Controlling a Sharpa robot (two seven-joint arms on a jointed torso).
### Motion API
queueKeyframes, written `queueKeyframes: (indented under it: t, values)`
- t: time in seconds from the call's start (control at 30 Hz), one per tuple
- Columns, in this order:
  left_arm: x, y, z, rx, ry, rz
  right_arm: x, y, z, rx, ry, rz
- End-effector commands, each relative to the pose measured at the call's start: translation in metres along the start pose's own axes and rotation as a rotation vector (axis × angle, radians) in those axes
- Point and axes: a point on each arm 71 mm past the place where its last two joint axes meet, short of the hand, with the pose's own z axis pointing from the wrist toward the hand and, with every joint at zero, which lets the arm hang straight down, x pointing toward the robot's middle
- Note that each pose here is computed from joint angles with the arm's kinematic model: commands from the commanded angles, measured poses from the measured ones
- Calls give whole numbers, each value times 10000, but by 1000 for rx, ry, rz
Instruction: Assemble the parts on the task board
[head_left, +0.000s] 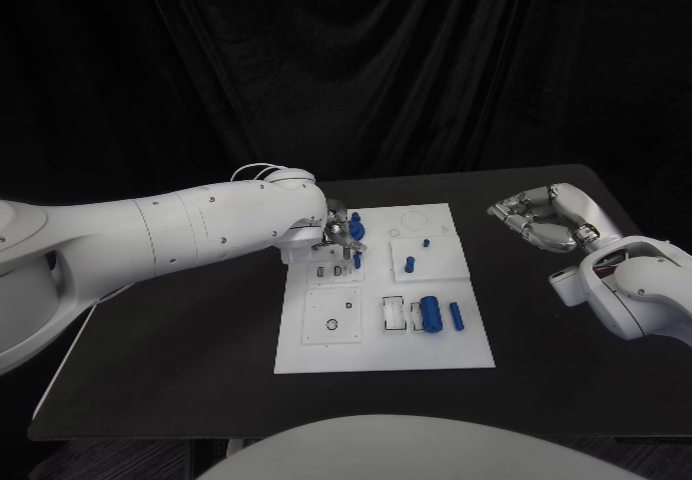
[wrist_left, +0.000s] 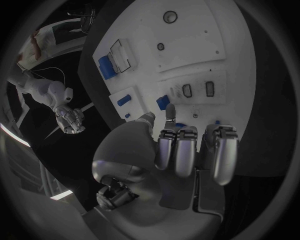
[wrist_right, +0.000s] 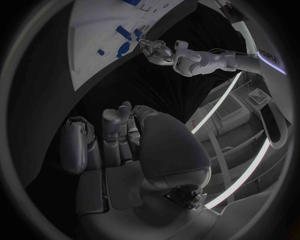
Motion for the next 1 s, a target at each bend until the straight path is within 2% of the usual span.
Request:
queueKeyframes:
  t: [0.03, 0.53, 1.0]
  values:
    - [19, -25, 15, 19, -2, -4, 12, -22, -4, 19, 8, 3]
    - [43, -7, 62, 26, -1, -12, 29, -26, 5, 21, 14, 4]
    - [75, -32, 84, 40, 11, -7, 50, -35, 20, 27, 25, 6]
